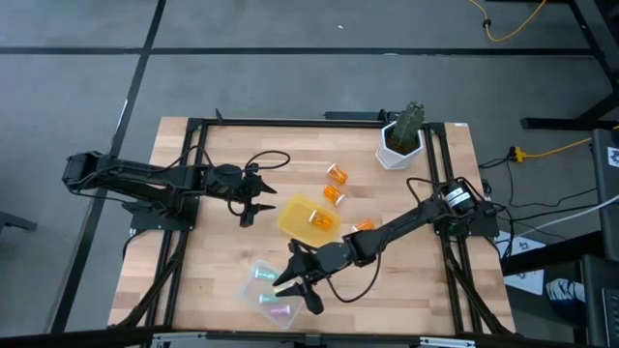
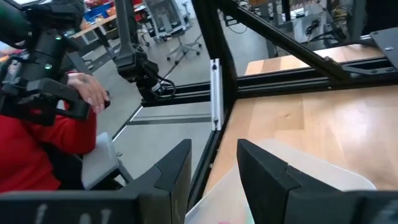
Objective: Pick and place medicine bottles into bin by pill shape (circle, oval)
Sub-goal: Put the yellow bottled tablet into the transparent bin
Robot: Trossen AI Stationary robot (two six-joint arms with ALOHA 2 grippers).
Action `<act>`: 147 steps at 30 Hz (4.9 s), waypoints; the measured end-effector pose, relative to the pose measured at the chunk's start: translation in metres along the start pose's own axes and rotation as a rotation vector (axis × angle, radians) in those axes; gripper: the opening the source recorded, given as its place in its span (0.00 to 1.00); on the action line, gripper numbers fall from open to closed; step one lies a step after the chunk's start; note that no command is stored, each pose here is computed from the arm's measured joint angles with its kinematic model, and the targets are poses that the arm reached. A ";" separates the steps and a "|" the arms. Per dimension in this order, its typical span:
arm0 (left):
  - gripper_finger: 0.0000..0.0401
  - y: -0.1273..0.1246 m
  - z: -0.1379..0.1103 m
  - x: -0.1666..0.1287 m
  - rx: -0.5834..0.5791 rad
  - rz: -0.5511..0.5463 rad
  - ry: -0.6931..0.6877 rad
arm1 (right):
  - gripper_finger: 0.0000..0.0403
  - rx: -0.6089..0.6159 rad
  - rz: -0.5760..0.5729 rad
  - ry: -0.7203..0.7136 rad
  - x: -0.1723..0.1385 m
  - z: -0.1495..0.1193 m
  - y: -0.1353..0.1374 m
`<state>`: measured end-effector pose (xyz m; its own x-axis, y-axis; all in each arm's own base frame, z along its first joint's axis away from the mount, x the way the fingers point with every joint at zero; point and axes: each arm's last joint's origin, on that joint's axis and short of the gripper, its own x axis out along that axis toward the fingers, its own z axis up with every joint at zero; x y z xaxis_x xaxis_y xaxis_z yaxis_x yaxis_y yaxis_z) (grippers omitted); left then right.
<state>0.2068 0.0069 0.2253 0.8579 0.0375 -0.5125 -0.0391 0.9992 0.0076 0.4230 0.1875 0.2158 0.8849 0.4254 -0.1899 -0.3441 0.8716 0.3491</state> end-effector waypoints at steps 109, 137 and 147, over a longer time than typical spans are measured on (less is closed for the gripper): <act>0.53 0.000 0.000 0.000 0.000 0.000 0.000 | 0.69 0.427 -1.257 1.189 -0.135 -0.059 -0.015; 0.53 0.000 0.000 0.000 0.000 0.000 0.000 | 0.69 0.240 -0.984 1.440 -0.125 -0.102 -0.057; 0.53 0.000 0.000 0.000 0.000 0.001 0.000 | 0.59 0.444 -0.937 1.451 -0.122 -0.100 -0.060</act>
<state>0.2069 0.0070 0.2252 0.8577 0.0380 -0.5128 -0.0395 0.9992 0.0081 0.3042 0.1080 0.1268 -0.3275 -0.0592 -0.9430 0.3825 0.9043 -0.1896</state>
